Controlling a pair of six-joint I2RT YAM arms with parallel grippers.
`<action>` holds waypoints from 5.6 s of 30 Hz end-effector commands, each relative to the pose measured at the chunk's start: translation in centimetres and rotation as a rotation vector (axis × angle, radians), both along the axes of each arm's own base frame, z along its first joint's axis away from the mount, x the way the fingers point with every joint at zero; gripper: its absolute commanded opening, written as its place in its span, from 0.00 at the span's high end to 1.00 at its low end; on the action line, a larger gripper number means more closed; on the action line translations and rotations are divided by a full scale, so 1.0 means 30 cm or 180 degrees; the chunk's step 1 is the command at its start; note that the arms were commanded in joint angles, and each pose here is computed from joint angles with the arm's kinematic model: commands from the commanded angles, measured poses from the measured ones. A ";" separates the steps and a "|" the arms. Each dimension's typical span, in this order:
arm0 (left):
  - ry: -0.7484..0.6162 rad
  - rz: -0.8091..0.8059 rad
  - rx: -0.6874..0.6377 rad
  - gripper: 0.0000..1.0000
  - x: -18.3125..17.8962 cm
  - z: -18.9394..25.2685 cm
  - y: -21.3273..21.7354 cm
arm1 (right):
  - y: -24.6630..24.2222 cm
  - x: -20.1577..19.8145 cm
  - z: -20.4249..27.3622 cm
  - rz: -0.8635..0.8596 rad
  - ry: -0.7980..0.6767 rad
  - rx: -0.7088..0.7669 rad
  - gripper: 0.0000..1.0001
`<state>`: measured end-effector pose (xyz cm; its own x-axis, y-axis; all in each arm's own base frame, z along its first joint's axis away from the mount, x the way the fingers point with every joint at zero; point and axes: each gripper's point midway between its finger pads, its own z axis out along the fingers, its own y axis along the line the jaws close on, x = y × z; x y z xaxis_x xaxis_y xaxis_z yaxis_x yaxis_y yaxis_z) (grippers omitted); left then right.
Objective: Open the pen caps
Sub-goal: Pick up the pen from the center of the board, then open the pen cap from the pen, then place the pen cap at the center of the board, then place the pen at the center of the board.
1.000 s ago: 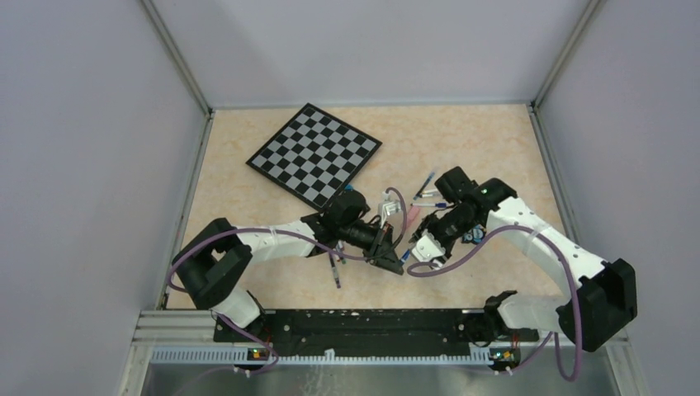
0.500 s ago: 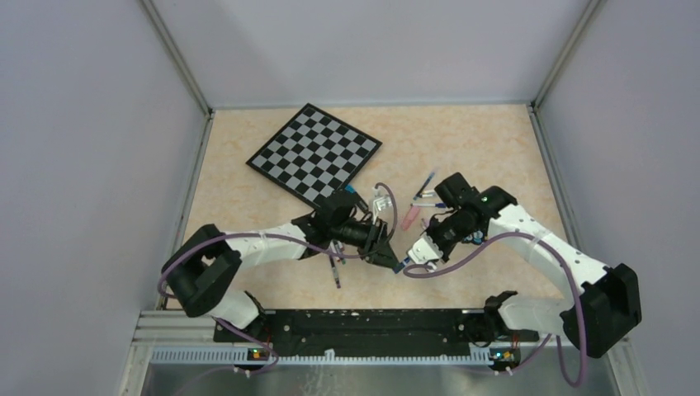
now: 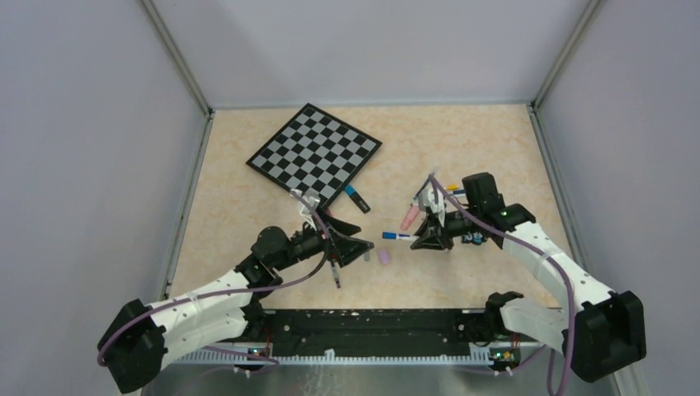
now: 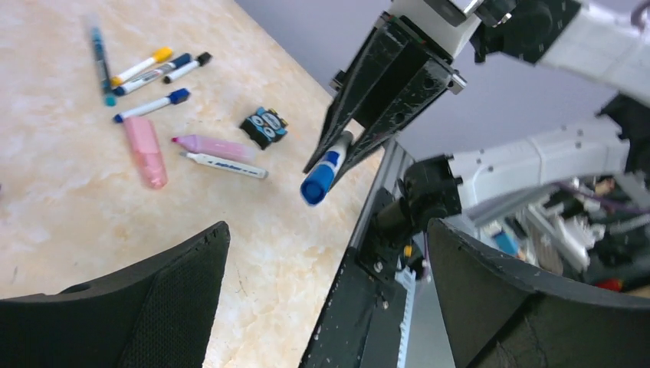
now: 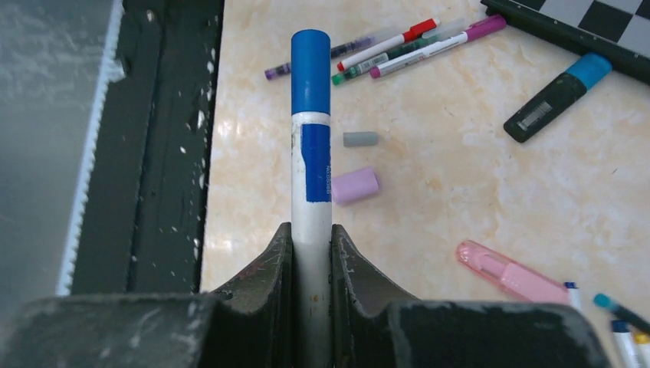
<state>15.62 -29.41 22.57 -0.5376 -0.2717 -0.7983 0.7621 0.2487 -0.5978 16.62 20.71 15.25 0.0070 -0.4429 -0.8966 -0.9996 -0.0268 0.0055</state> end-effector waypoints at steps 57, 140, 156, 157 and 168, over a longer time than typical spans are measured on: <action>0.0710 0.0502 -0.1308 0.61 0.147 0.079 -0.149 | 0.111 0.033 0.038 -0.0617 0.1545 0.0801 1.00; 0.0850 0.0727 -0.0067 1.00 0.102 -0.162 0.045 | -0.409 0.401 -0.308 -0.2912 0.1167 -0.0941 0.65; 0.1065 0.1071 0.1855 1.00 0.137 -0.423 -0.197 | -0.401 0.419 -0.191 -0.2795 0.0864 -0.0682 0.65; 0.1114 0.1098 0.1959 1.00 0.141 -0.441 -0.211 | -0.400 0.419 -0.192 -0.2794 0.0866 -0.0684 0.65; 0.1229 0.1225 0.2702 0.92 0.137 -0.574 -0.319 | -0.400 0.419 -0.180 -0.2789 0.0829 -0.0667 0.66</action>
